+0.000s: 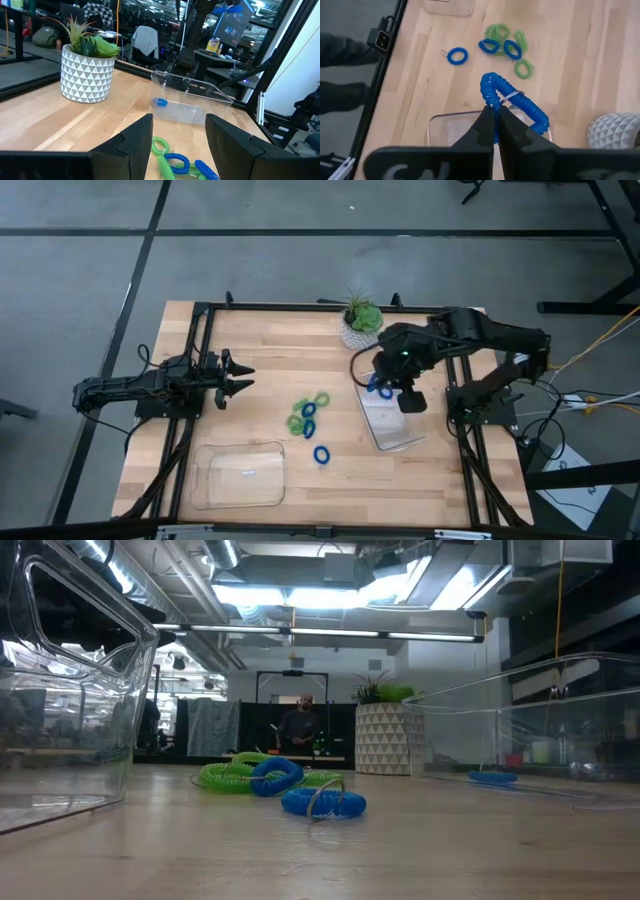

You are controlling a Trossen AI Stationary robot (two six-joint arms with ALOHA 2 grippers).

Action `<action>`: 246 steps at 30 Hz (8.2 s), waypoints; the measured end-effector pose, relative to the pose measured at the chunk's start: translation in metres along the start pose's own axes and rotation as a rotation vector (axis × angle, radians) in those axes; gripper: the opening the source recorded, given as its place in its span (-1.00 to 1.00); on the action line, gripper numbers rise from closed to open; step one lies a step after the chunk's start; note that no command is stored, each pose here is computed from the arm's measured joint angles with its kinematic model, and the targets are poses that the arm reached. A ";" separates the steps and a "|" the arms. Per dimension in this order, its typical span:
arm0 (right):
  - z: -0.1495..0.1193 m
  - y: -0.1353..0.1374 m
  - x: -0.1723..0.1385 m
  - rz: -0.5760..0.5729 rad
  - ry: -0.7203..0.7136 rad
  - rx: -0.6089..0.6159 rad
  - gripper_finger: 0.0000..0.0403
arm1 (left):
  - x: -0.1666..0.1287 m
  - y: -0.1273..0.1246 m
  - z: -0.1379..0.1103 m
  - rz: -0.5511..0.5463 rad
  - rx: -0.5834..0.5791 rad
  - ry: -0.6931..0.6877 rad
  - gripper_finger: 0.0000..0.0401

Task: Sort spring keychains
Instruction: Put the blue spring keychain into the right transparent bin, then put the green spring keychain into the left transparent bin

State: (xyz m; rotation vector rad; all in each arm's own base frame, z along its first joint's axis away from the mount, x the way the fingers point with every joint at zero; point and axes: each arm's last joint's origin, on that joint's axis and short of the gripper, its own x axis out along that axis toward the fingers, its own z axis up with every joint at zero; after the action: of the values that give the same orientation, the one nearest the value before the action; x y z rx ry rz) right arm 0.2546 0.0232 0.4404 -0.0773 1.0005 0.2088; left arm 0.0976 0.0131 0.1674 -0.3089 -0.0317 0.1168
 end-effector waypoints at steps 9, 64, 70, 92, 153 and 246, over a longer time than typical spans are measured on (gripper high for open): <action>-0.052 0.004 0.005 -0.026 -0.059 0.158 -0.97 | 0.000 0.000 0.000 0.000 0.000 0.000 -0.11; -0.104 -0.030 0.091 -0.110 0.023 0.318 -0.93 | 0.000 0.000 0.000 0.000 0.000 0.000 -0.11; -0.106 -0.030 0.091 -0.109 0.041 0.303 -0.92 | 0.000 0.000 0.000 -0.001 0.000 -0.001 -0.11; -0.161 -0.024 0.153 0.007 0.210 0.422 -0.92 | 0.000 0.000 0.000 0.000 0.000 0.000 -0.11; -0.079 -0.031 0.133 0.192 -0.718 0.063 -0.03 | 0.000 0.000 0.000 0.000 0.000 -0.001 -0.11; 0.012 -0.040 0.267 0.212 -0.004 -0.024 -0.03 | 0.000 0.000 0.000 0.000 0.000 0.000 -0.11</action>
State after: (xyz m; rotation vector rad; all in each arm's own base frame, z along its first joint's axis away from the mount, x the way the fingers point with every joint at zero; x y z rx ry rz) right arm 0.4120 0.0227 0.2206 0.0075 1.0020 0.4153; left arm 0.0976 0.0131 0.1675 -0.3089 -0.0322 0.1167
